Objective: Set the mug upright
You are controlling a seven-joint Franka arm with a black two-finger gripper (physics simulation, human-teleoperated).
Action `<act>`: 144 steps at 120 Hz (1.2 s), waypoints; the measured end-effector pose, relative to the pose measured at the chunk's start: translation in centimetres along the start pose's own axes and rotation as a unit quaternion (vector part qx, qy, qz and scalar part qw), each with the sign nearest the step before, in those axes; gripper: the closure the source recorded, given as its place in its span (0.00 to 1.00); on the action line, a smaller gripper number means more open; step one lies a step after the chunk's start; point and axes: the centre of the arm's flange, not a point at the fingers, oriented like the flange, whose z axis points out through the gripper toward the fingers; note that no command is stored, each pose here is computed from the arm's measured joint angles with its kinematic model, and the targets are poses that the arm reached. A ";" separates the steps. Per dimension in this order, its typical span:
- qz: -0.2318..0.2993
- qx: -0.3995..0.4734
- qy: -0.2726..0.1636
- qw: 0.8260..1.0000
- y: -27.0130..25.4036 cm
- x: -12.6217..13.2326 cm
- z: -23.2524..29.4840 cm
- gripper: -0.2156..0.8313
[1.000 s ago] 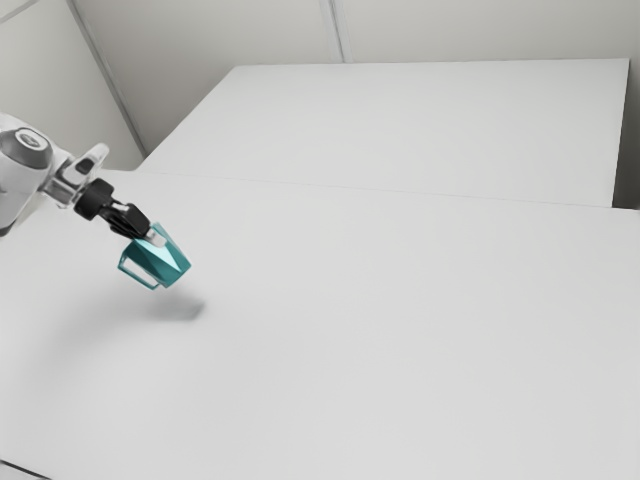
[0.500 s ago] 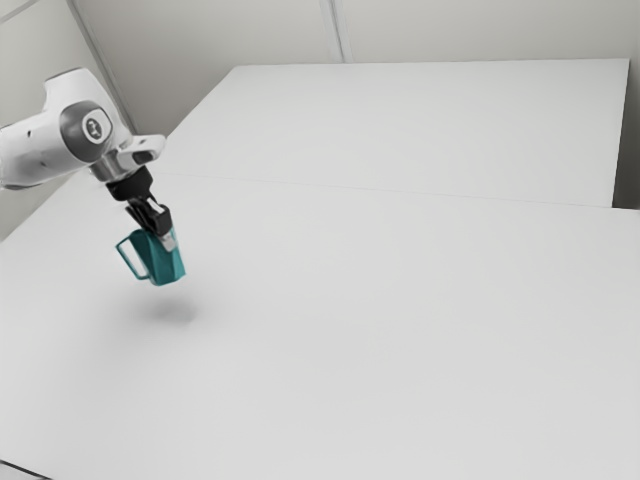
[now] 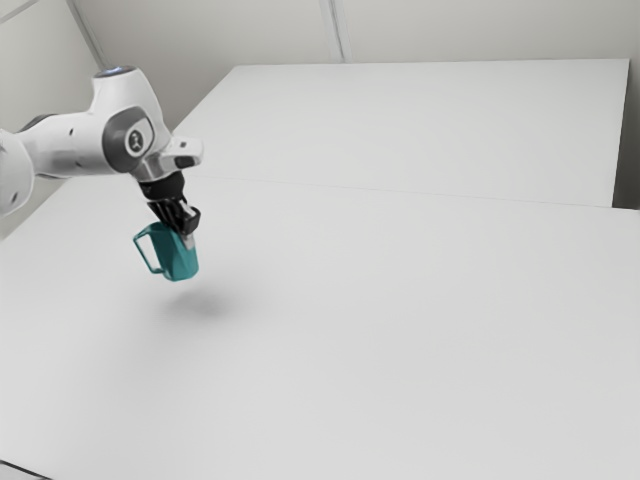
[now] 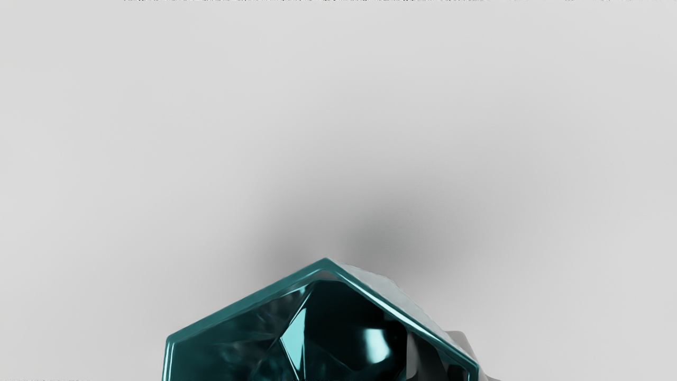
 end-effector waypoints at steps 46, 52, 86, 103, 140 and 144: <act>-0.046 0.036 0.003 0.998 3.3 0.9 1.9 0.96; -0.052 0.038 0.005 0.998 3.8 0.8 2.1 0.96; -0.073 0.063 0.015 0.995 6.9 0.9 2.4 0.96; -0.090 0.068 0.020 0.993 7.9 0.4 2.8 0.96; -0.120 0.072 0.029 0.990 10.1 0.5 4.4 0.96; -0.123 0.072 0.030 0.989 10.2 0.5 4.6 0.96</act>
